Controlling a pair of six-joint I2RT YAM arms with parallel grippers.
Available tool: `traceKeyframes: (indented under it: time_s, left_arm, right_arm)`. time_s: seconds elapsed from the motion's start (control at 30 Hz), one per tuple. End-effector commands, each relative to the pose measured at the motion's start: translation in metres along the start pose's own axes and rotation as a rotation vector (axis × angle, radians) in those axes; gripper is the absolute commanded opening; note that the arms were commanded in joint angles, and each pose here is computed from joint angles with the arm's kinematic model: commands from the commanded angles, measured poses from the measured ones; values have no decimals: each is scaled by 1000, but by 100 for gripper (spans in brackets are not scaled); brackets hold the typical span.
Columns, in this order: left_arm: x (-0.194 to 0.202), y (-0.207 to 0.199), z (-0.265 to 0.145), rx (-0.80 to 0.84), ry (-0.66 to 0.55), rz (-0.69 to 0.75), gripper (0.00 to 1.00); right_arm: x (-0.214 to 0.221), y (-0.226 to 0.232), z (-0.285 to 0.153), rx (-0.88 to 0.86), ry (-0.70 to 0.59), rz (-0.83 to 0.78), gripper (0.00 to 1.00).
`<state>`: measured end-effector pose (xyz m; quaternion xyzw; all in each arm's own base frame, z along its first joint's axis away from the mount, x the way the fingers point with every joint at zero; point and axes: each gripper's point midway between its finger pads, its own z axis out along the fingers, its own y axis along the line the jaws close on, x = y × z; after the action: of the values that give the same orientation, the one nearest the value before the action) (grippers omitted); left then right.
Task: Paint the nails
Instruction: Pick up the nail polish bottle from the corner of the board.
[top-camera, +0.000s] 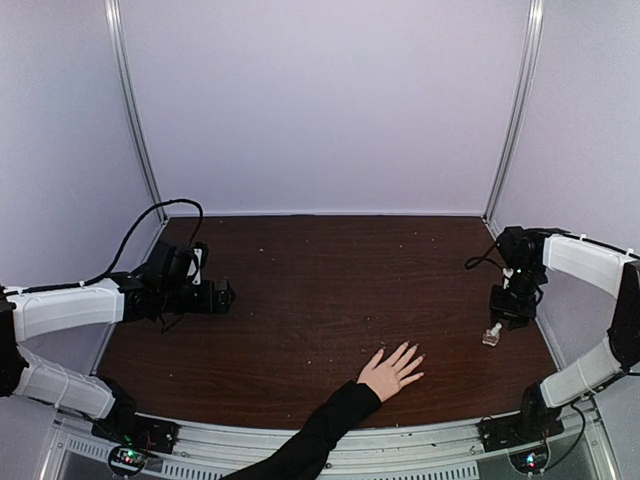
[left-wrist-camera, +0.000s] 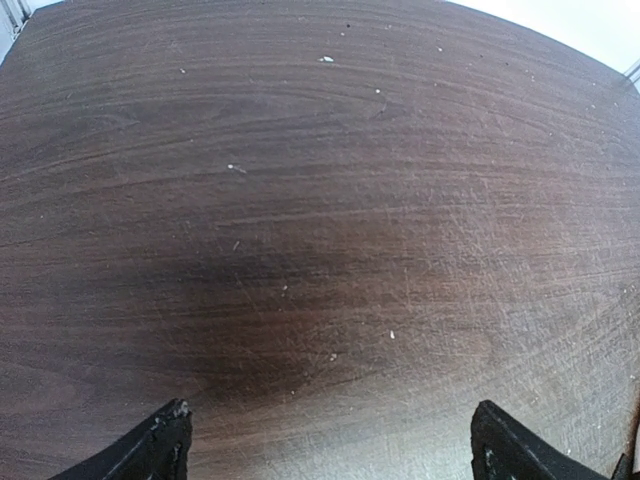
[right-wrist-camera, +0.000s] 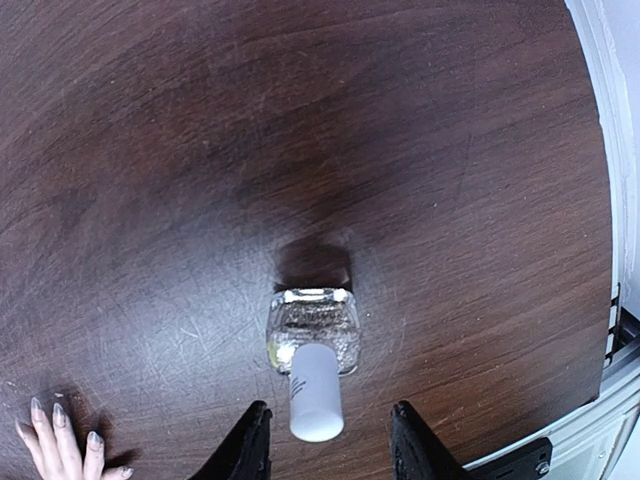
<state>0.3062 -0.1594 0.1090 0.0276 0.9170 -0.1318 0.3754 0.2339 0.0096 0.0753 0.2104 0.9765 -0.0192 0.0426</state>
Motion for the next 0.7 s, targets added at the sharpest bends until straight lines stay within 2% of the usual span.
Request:
traceKeyframes:
  time_s: [0.0, 0.67]
  left_arm:
    - [-6, -1, 2, -1, -36, 7, 98]
    - [-2, 3, 6, -22, -30, 8, 98]
  right_arm:
    - [-4, 1, 6, -19, 6, 2, 39]
    - [-4, 3, 18, -31, 47, 4, 30]
